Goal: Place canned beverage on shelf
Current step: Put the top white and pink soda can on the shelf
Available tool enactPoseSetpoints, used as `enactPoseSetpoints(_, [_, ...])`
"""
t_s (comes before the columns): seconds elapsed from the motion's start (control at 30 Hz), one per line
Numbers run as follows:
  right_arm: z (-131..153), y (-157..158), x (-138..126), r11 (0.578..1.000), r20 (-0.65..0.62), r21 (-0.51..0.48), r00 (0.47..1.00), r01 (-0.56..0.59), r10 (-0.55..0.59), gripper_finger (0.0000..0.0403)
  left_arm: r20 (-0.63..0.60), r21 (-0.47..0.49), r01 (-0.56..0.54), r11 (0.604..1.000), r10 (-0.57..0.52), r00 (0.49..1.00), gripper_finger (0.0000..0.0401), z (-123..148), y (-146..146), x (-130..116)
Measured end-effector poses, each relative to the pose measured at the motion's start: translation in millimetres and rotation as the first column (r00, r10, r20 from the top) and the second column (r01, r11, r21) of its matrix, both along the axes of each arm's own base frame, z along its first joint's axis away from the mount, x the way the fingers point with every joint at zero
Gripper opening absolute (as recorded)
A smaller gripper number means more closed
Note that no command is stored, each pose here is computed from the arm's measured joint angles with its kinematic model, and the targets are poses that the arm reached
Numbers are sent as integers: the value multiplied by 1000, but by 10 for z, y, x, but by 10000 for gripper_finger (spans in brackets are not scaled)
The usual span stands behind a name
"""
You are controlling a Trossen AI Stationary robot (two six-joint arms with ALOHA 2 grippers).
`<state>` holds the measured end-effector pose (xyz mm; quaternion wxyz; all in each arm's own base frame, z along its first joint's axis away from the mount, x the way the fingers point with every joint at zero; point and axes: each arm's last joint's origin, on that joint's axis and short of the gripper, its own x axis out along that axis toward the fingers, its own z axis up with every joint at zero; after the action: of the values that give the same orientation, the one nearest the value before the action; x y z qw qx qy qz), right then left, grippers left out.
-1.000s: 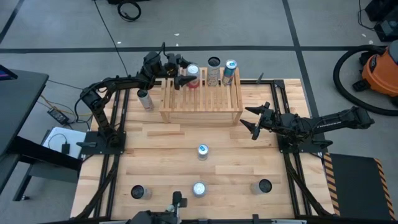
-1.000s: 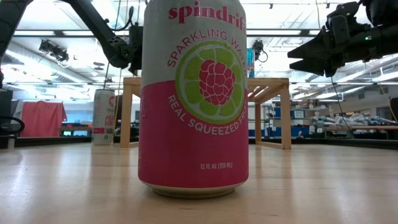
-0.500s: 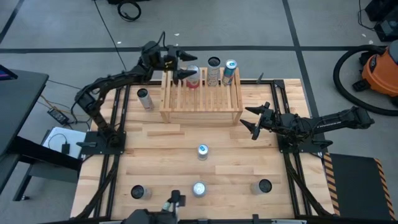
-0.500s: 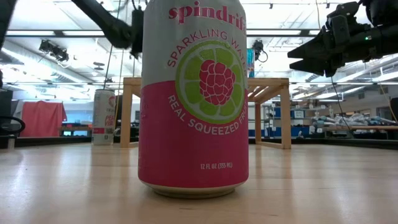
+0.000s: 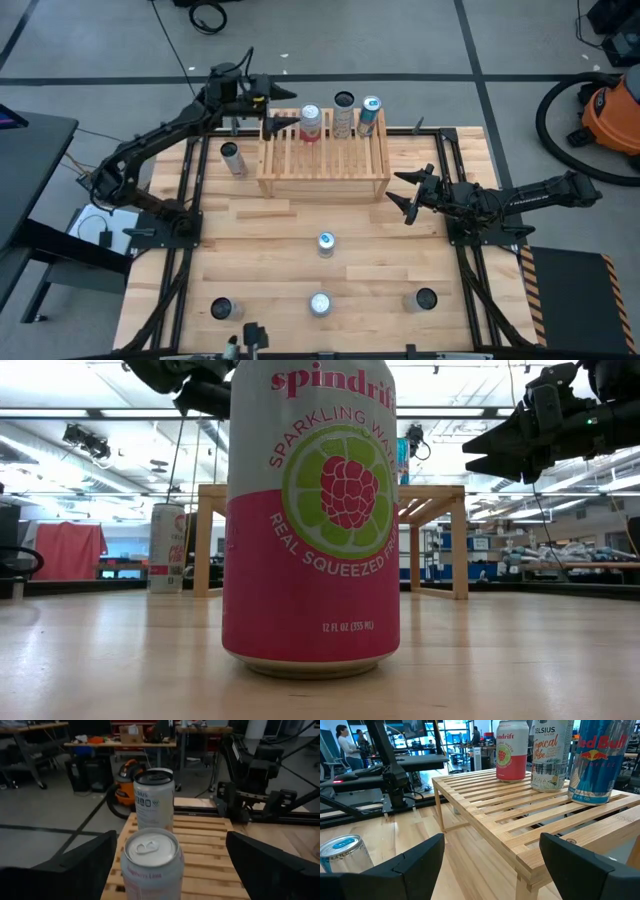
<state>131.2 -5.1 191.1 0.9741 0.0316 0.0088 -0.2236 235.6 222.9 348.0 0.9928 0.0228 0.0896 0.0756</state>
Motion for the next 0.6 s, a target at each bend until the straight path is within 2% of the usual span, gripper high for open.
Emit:
enactPoseSetpoints(0.2, [0,0,0,1000,0,0,1000,0,0,336,-57,46,0,999,2,998,398,94,-224,-52])
enactPoseSetpoints(0.47, [0,0,0,1000,0,0,1000,0,0,336,-192,82,-150,985,164,968,400,269,-653,-305])
enactPoseSetpoints(0.6, [0,0,0,1000,0,0,1000,0,0,336,-198,72,-160,984,172,965,400,327,-761,-396])
